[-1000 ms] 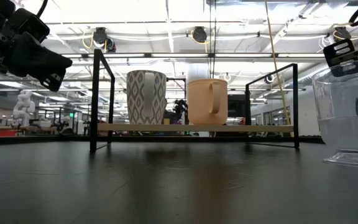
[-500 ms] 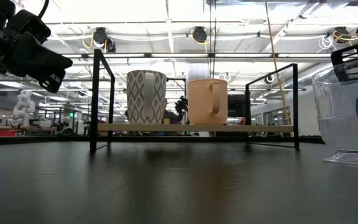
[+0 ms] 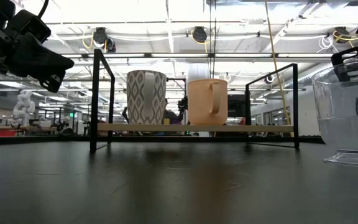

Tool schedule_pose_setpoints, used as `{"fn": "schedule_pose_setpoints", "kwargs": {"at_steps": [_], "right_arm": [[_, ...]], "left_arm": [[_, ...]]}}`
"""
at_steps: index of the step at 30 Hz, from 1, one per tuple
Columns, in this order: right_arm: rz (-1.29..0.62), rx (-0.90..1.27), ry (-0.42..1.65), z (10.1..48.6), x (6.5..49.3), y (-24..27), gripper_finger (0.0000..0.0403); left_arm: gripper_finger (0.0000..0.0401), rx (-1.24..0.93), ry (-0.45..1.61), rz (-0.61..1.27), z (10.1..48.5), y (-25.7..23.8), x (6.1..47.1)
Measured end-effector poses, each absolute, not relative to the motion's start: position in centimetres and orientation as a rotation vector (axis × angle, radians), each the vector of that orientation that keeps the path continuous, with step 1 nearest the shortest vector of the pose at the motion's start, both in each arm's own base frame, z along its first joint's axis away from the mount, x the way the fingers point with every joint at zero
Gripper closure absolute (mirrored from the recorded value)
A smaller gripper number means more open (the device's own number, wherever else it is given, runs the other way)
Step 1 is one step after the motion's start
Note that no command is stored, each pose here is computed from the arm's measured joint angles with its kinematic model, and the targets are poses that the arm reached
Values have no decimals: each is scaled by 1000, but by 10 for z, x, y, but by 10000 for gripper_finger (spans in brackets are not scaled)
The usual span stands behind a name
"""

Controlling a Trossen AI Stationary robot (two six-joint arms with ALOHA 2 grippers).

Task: Stack small to large cups/mugs on shelf
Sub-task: Put the transparent mug on the shelf

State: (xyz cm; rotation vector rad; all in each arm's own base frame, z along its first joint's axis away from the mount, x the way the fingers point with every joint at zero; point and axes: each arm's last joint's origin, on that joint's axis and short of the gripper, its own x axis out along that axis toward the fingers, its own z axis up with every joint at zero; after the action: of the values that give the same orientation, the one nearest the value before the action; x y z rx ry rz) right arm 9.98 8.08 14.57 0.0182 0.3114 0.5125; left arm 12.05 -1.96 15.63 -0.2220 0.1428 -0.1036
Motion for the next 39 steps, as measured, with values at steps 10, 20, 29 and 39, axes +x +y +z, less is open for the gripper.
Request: {"fn": "schedule_pose_setpoints", "kwargs": {"at_steps": [10, 20, 29, 39], "right_arm": [[529, 57, 196, 158, 102, 83, 392], [522, 21, 213, 195, 114, 94, 318], [447, -46, 438, 221, 140, 110, 260], [323, -56, 650, 224, 165, 110, 255]], "left_arm": [[391, -197, 141, -105, 156, -20, 121], [391, -197, 141, -105, 156, -20, 121], [391, -197, 143, -105, 156, -20, 120], [391, -196, 149, -104, 156, -20, 120]]}}
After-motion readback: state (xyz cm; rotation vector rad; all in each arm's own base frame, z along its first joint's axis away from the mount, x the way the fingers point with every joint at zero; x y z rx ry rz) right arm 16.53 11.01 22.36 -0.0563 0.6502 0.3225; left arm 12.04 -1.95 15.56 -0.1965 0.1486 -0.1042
